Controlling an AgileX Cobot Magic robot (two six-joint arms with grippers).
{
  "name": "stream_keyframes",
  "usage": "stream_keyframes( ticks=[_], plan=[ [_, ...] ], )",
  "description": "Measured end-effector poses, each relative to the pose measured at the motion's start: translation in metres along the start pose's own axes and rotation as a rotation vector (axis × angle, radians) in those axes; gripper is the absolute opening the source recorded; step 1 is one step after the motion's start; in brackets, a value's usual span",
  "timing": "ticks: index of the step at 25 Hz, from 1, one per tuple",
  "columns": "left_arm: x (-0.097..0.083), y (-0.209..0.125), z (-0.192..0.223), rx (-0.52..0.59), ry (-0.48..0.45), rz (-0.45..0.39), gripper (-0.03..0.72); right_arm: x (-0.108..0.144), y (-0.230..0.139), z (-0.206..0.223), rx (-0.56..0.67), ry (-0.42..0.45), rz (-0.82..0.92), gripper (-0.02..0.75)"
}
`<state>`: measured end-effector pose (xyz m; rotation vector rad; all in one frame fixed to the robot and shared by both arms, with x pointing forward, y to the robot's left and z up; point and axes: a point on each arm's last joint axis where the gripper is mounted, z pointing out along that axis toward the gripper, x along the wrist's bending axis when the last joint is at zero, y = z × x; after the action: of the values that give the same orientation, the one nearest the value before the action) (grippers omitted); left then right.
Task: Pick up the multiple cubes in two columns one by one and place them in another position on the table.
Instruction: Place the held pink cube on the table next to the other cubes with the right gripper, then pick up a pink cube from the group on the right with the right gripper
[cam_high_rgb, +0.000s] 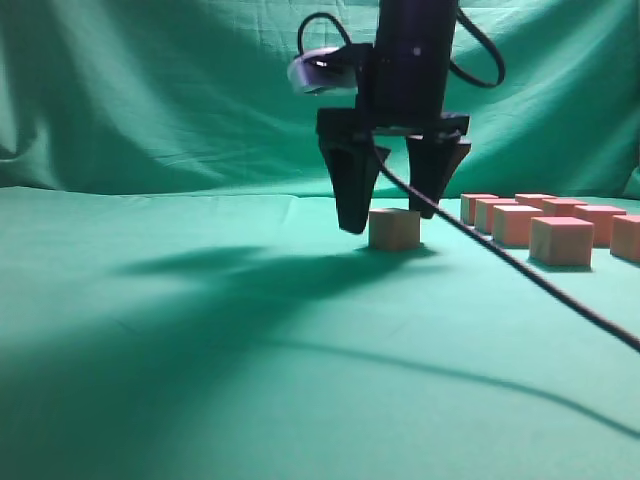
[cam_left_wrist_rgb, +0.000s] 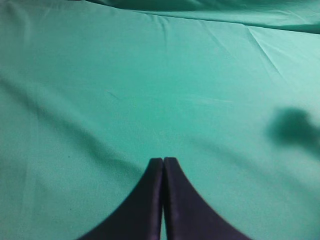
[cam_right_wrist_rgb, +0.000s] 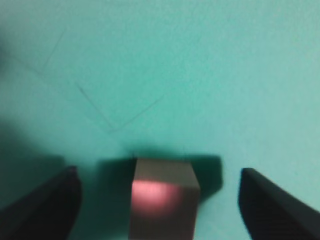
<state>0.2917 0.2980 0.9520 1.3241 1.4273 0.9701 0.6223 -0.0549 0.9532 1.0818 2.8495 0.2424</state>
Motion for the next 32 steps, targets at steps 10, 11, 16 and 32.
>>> stream_keyframes(
  ticks=[10, 11, 16, 32],
  plan=[
    [0.0, 0.0, 0.0, 0.0, 0.0, 0.0, 0.0, -0.007, 0.004, -0.085, -0.059, -0.078, 0.144, 0.59],
    [0.0, 0.0, 0.0, 0.0, 0.0, 0.0, 0.0, -0.009, 0.001, -0.098, -0.084, -0.091, 0.166, 0.584],
    [0.0, 0.0, 0.0, 0.0, 0.0, 0.0, 0.0, -0.019, -0.042, -0.168, -0.194, -0.128, 0.309, 0.539],
    [0.0, 0.0, 0.0, 0.0, 0.0, 0.0, 0.0, -0.024, -0.207, -0.108, -0.023, -0.108, 0.724, 0.539]
  ],
)
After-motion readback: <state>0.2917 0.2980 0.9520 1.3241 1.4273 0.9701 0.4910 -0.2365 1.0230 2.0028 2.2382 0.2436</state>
